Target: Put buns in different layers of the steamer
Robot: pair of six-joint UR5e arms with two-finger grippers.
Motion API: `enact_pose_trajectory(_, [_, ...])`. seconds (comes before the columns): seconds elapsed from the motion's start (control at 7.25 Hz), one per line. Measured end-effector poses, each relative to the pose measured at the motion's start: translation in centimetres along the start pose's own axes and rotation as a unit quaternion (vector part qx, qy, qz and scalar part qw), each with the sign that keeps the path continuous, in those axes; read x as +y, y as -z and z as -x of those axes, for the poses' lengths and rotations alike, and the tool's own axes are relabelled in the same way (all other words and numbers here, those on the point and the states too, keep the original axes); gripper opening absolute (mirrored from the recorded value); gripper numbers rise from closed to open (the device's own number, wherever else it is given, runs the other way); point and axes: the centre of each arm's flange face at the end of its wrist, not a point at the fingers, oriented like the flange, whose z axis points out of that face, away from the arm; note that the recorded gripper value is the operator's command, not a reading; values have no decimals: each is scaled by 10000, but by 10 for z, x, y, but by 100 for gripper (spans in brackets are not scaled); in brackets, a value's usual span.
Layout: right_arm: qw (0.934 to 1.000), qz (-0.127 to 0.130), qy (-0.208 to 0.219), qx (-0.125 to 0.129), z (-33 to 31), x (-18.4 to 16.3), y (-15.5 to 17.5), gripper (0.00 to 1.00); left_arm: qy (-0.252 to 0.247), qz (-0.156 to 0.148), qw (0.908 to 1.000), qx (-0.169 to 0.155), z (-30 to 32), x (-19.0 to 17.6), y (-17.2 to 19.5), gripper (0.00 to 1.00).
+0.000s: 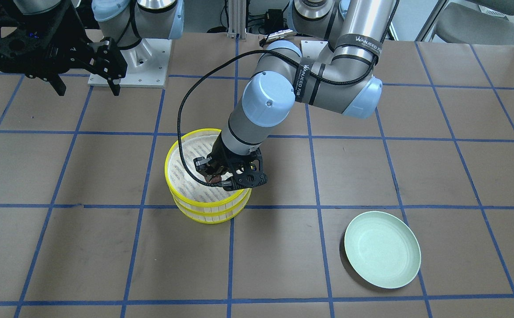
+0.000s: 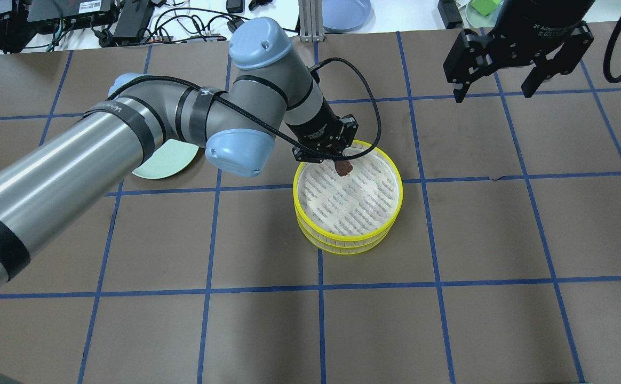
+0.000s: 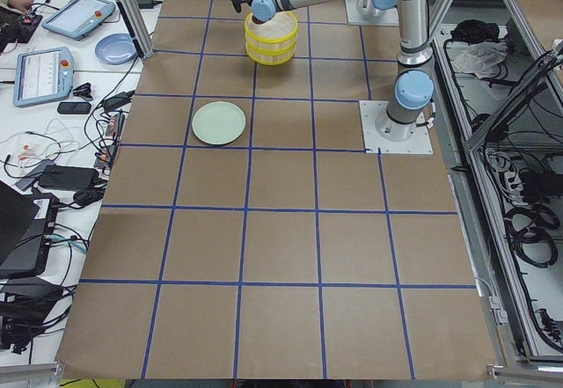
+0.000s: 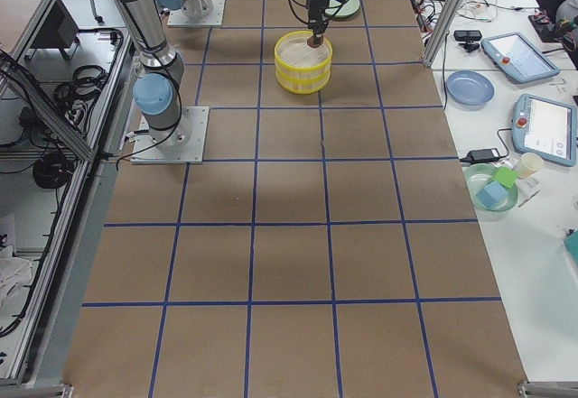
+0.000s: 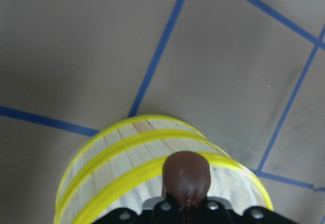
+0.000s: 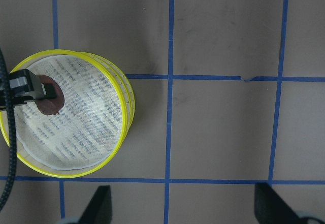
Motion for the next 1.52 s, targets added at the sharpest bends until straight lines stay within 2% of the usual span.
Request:
enact_pose_trajectory(0.28, [10000,3,0,8,0,1,0,100,-24,104,9999,-75,4,13,-10,100])
enact_pose_trajectory(0.83, [10000,35,-8,1,0,3,-3,100,-52,-57,10000,12,3,6,10,100])
enact_pose_trajectory(0.97, [10000,35,-8,0,0,4,-3,100,14,-147,9999,7,7,-4,29,100])
enact_pose_trajectory(1.24, [10000,31,-8,1,0,7,-2,100,-55,-437,9986,-279,40,-44,99,100])
enact_pose_trajectory(1.52, [10000,23,2,3,1,11,-2,100,-601,-873,9894,-988,101,-80,174,100])
